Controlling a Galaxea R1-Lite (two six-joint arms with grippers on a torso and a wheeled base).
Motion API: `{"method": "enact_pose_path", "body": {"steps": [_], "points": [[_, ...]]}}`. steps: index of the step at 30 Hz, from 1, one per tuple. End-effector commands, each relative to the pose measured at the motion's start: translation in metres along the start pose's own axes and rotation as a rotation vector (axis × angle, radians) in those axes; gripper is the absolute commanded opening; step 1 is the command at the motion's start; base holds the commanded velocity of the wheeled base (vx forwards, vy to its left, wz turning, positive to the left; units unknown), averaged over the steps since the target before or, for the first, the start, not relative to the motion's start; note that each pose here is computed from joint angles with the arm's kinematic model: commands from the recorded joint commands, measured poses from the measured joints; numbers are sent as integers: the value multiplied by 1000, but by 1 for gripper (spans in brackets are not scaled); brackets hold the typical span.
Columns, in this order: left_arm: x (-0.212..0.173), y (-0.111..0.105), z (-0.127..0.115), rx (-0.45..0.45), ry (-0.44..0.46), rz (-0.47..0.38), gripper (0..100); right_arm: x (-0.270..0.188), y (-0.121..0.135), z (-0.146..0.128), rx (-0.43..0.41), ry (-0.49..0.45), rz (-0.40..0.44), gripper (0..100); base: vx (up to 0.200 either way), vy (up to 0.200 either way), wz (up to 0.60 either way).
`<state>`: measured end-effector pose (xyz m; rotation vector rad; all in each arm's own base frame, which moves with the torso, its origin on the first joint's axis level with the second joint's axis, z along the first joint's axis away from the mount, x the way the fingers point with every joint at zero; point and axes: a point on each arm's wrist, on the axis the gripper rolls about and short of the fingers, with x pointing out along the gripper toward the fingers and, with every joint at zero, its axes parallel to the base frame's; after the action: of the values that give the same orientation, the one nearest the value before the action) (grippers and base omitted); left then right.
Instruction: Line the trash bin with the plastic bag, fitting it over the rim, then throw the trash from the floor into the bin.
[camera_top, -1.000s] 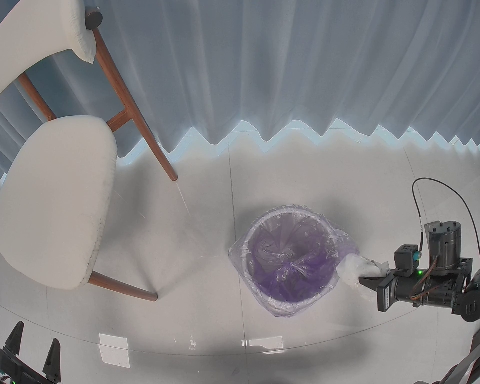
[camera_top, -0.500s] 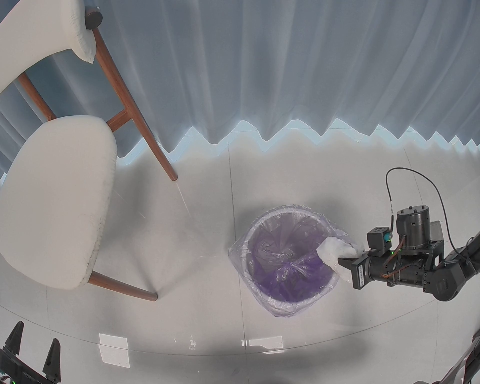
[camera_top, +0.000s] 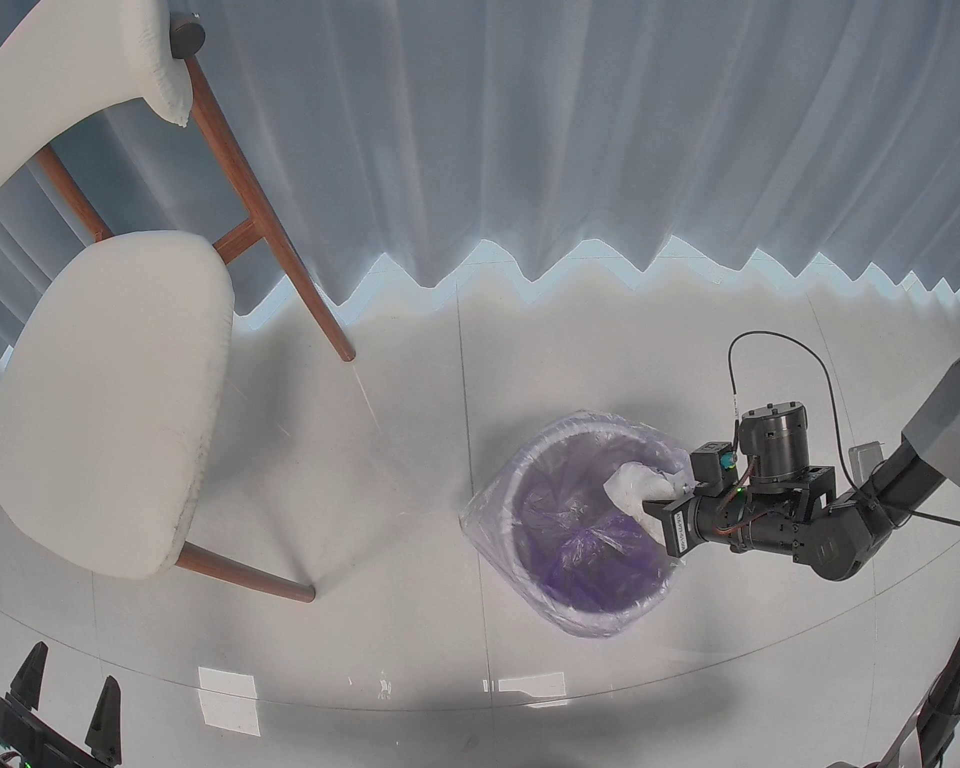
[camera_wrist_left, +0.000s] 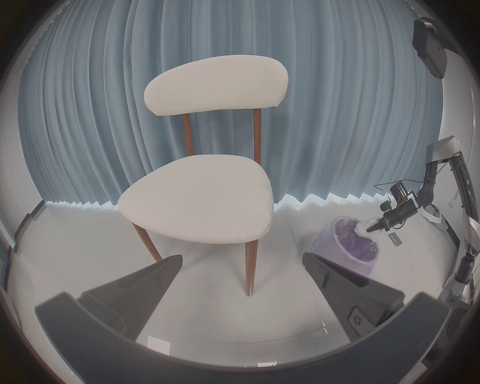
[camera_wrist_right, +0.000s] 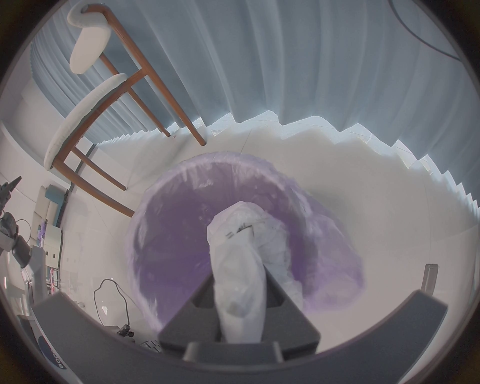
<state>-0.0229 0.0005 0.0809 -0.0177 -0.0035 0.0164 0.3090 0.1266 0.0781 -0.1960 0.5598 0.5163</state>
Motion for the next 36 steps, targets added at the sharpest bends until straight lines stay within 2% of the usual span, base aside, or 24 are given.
{"method": "enact_pose_path", "body": {"steps": [1,9,24,36], "points": [[0,0,-5,-1,0,0,100,17,3,-2,-6,17,10,0,0,0,0],[0,0,-5,-1,0,0,100,20,22,4,-37,2,27,0,0,0,0],[0,0,-5,-1,0,0,100,51,22,-7,-34,47,27,0,0,0,0],[0,0,-5,-2,0,2,100,79,30,-12,-44,49,33,0,0,0,0]]}}
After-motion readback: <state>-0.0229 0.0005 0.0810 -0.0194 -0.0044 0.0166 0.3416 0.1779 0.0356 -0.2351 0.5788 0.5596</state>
